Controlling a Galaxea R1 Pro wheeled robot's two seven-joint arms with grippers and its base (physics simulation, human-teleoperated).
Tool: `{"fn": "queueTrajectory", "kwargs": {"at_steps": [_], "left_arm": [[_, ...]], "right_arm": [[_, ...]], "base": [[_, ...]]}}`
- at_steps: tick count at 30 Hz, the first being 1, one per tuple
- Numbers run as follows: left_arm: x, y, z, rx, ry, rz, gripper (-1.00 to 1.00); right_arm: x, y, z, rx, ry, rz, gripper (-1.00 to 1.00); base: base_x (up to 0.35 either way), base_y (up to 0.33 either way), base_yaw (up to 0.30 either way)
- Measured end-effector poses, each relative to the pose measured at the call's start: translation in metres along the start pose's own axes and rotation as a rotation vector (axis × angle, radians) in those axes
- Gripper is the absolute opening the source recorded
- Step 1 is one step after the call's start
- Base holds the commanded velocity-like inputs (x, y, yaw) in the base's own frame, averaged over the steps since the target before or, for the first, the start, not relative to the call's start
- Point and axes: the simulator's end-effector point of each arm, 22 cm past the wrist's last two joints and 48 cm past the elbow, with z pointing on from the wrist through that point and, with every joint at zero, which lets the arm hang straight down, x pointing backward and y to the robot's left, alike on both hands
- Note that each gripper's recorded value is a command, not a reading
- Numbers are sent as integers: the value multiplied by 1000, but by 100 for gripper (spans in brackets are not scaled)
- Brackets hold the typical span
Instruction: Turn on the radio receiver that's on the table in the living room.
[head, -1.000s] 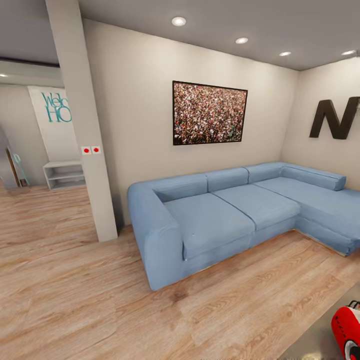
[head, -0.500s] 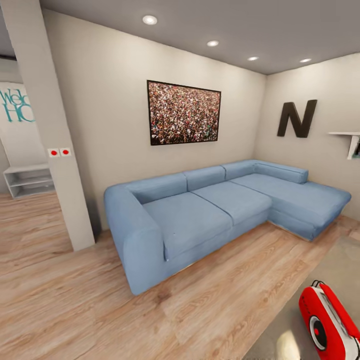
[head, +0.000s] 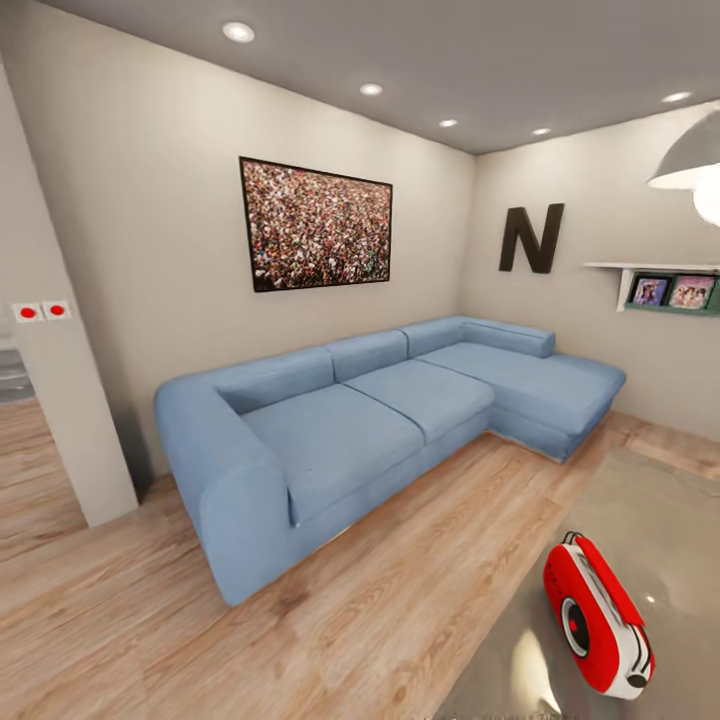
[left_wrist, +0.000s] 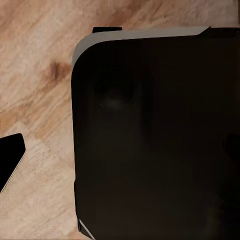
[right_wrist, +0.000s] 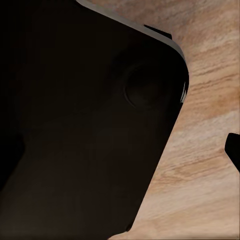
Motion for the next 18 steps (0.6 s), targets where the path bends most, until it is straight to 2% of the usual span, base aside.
{"fn": "queueTrajectory", "kwargs": {"at_steps": [18], "left_arm": [[0, 0, 0, 0, 0, 0, 100]], "right_arm": [[0, 0, 0, -1, 0, -1, 100]], "base": [[0, 0, -288]]}}
